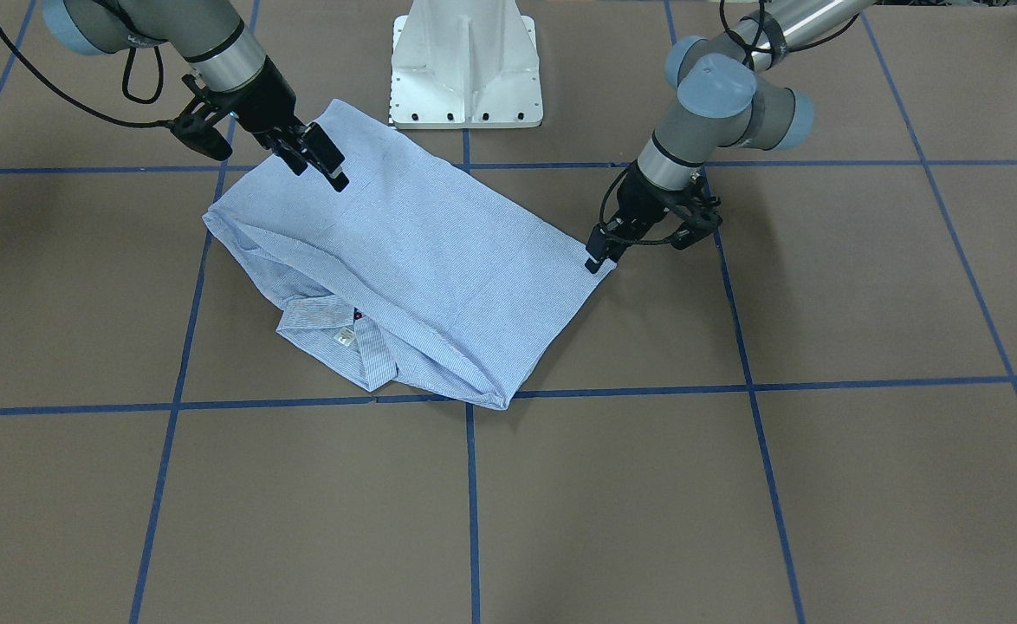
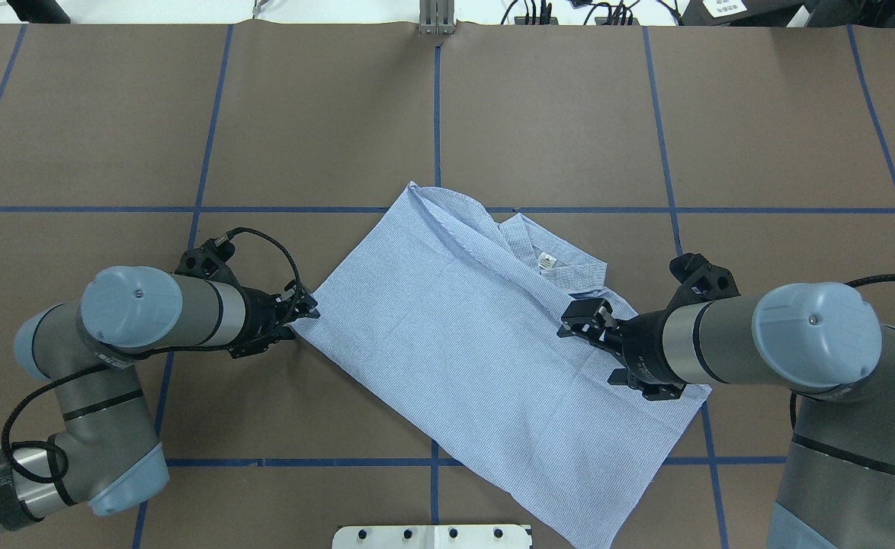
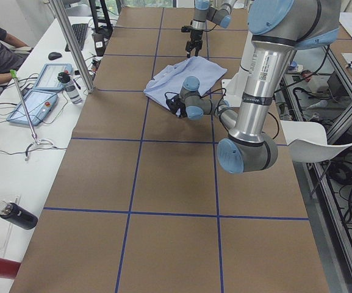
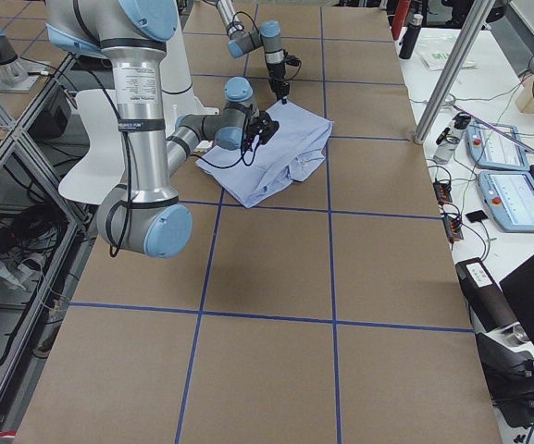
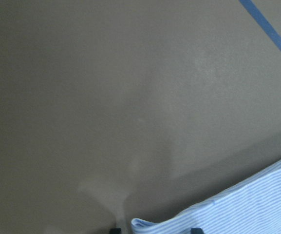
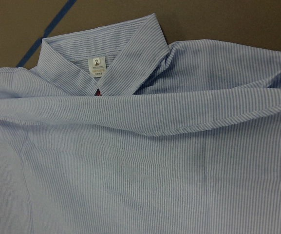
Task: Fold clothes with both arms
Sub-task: 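Lower the left gripper to the shirt edge nearest it while the right gripper holds, then pull the shirt edge away from the robot with the left gripper to straighten it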
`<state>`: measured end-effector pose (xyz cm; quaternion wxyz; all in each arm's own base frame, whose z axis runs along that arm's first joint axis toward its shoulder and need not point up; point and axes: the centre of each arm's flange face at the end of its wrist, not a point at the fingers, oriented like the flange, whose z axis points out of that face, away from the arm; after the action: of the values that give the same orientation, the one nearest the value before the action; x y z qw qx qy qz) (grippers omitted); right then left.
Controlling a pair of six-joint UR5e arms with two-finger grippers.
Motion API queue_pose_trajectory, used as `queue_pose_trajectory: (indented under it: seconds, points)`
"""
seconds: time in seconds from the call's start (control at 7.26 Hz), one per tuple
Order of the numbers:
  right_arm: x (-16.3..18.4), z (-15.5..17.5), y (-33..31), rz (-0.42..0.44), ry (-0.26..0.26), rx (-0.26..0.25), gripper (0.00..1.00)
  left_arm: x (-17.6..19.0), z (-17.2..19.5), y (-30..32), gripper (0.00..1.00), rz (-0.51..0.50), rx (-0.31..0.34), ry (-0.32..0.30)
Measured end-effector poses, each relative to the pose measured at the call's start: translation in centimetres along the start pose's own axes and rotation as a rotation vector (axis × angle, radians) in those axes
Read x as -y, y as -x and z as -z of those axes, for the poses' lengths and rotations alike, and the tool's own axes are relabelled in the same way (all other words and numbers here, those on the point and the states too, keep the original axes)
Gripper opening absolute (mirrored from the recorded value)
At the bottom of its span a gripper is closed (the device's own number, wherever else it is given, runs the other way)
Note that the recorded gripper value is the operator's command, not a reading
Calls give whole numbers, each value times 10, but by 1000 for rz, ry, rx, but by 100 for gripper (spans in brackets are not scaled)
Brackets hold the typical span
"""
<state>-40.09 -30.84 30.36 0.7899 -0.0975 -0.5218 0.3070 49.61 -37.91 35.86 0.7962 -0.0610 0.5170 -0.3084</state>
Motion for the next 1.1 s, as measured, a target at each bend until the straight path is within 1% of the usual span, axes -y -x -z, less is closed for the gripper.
queue_pose_trajectory:
  seconds: [0.28,0.41,0.55,0.69,0.83,1.1]
  points:
    - [0,1,1,0,0,3,100,1,-2,2,0,3,12,-9]
    - [0,2,1,0,0,5,100,5,-2,0,0,-12,12,-16]
    - [0,2,1,0,1,5,100,18,1,-8,0,-51,1,-36]
    - [0,2,1,0,0,3,100,43,5,-28,0,-98,-19,-73]
    - [0,0,0,0,0,1,100,76,1,-59,0,-119,-33,-121]
    - [0,0,0,-1,-1,1,100,155,-17,-121,0,-150,-50,-221]
